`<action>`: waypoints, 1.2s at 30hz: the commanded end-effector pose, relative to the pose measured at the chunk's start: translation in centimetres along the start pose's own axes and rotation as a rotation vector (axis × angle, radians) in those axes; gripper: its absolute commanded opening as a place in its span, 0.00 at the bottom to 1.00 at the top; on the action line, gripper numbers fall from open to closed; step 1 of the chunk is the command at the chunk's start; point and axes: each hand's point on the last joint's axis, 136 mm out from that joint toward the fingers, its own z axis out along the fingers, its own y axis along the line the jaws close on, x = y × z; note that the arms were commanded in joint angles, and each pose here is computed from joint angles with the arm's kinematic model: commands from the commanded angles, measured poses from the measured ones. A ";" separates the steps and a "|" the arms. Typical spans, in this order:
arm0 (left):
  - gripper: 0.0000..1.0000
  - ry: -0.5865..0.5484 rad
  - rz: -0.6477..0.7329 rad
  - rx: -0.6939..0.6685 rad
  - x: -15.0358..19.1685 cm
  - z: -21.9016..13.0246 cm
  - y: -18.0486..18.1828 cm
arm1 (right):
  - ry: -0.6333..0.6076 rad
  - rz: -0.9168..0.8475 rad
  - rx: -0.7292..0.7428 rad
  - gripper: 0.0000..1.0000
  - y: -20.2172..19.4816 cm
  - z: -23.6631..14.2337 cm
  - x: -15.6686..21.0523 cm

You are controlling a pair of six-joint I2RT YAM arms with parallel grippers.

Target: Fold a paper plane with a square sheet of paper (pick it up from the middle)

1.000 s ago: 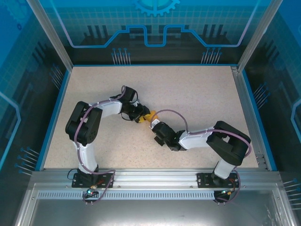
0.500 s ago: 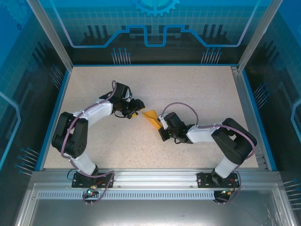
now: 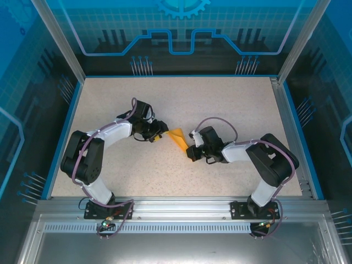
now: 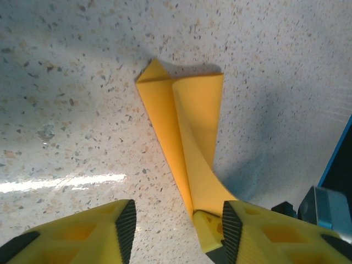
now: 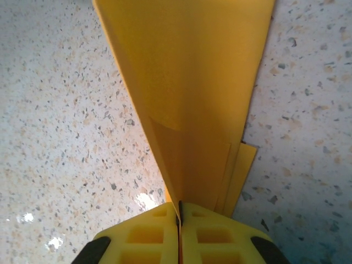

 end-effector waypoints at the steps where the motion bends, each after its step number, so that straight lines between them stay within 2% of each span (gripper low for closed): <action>1: 0.44 0.027 0.043 0.052 1.0 0.0 -1.0 | 0.062 0.063 -0.056 0.08 0.2 0.8 1.1; 5: 0.41 0.050 0.067 0.083 1.7 0.6 -1.8 | 0.102 0.094 -0.037 0.09 -0.2 0.9 2.0; 9: 0.56 0.040 0.074 0.083 1.3 0.9 -2.3 | 0.097 0.085 -0.012 0.10 -0.6 0.7 2.0; 10: 0.65 0.039 0.064 0.093 1.1 1.0 -2.6 | 0.095 0.076 -0.001 0.11 -0.7 0.7 2.0; 11: 0.70 0.042 0.045 0.099 0.9 1.2 -2.8 | 0.094 0.065 0.002 0.11 -0.7 0.8 2.0; 15: 0.75 0.074 -0.034 0.099 0.4 2.6 -3.1 | 0.096 -0.014 0.037 0.11 -0.1 1.2 1.8; 19: 0.76 0.111 -0.103 0.007 0.1 3.9 -1.7 | 0.094 -0.105 0.111 0.12 0.3 1.5 1.5; 24: 0.63 0.131 -0.149 -0.085 0.0 4.7 0.1 | 0.081 -0.206 0.180 0.16 1.0 1.3 0.9; 28: 0.39 0.133 -0.152 -0.109 -0.1 4.7 0.7 | 0.059 -0.231 0.167 0.22 1.9 0.7 0.3; 30: 0.32 0.137 -0.147 -0.119 -0.1 4.5 0.8 | 0.050 -0.239 0.154 0.23 2.4 0.4 0.0; 32: 0.20 0.138 -0.144 -0.122 0.0 4.5 0.9 | 0.045 -0.246 0.150 0.25 2.7 0.2 -0.2; 34: 0.13 0.144 -0.142 -0.117 0.0 4.5 0.8 | 0.047 -0.260 0.122 0.25 3.4 0.2 -0.3; 36: 0.12 0.150 -0.138 -0.112 0.1 4.6 0.7 | 0.051 -0.269 0.103 0.26 3.9 0.4 -0.4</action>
